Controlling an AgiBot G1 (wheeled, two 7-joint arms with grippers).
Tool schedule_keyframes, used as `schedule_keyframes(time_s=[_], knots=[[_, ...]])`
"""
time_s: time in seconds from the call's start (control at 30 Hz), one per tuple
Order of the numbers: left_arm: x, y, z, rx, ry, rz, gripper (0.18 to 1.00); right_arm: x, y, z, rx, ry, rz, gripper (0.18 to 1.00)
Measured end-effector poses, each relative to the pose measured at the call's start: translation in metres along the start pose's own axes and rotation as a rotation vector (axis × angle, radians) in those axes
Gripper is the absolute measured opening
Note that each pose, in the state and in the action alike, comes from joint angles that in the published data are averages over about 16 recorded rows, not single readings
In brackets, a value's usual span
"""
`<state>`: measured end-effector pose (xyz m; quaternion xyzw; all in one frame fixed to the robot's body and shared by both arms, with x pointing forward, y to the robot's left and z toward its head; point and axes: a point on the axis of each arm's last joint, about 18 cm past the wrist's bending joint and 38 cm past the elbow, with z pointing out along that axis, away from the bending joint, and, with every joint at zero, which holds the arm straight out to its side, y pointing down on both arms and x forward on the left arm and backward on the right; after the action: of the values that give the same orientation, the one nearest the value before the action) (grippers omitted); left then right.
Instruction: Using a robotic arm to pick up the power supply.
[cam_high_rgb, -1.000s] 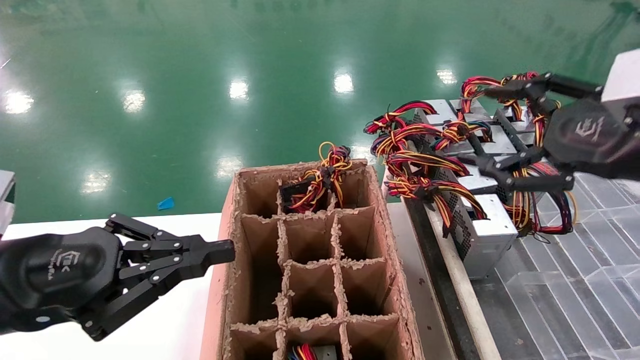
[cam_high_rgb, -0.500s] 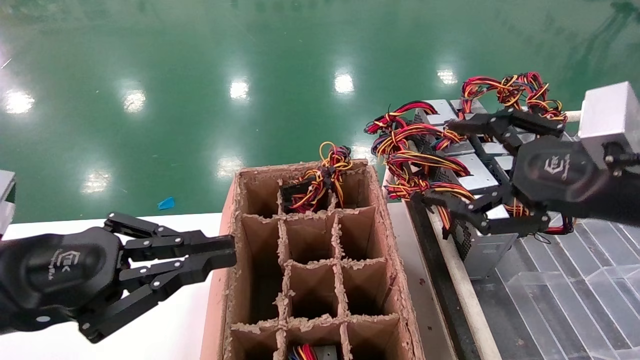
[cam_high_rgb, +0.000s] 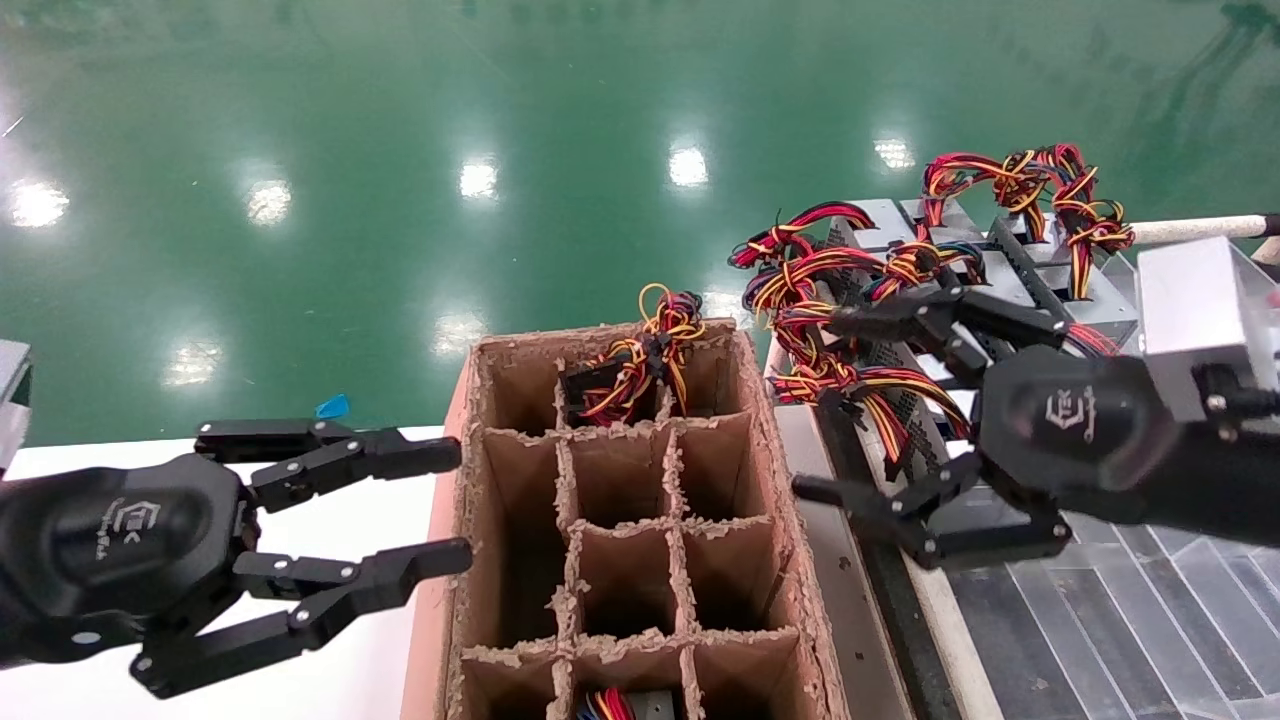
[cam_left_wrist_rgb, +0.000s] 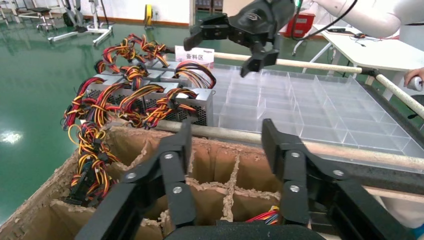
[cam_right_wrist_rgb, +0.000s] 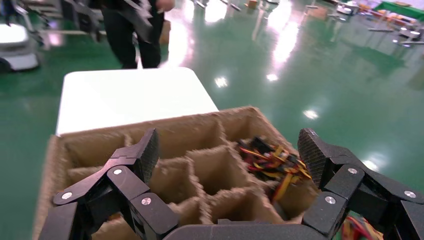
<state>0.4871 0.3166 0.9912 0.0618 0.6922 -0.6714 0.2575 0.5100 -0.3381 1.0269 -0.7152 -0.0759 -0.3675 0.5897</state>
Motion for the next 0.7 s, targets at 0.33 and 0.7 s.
schedule_keyframes(time_s=[0.33,0.7], knots=[[0.000,0.000,0.000,0.000,0.000,0.000,0.682,-0.026,0.000,0.010,0.068,-0.087,0.071,1.000],[0.000,0.000,0.000,0.000,0.000,0.000,0.891,-0.053,-0.002,0.017,0.136,-0.173,0.143,1.000]])
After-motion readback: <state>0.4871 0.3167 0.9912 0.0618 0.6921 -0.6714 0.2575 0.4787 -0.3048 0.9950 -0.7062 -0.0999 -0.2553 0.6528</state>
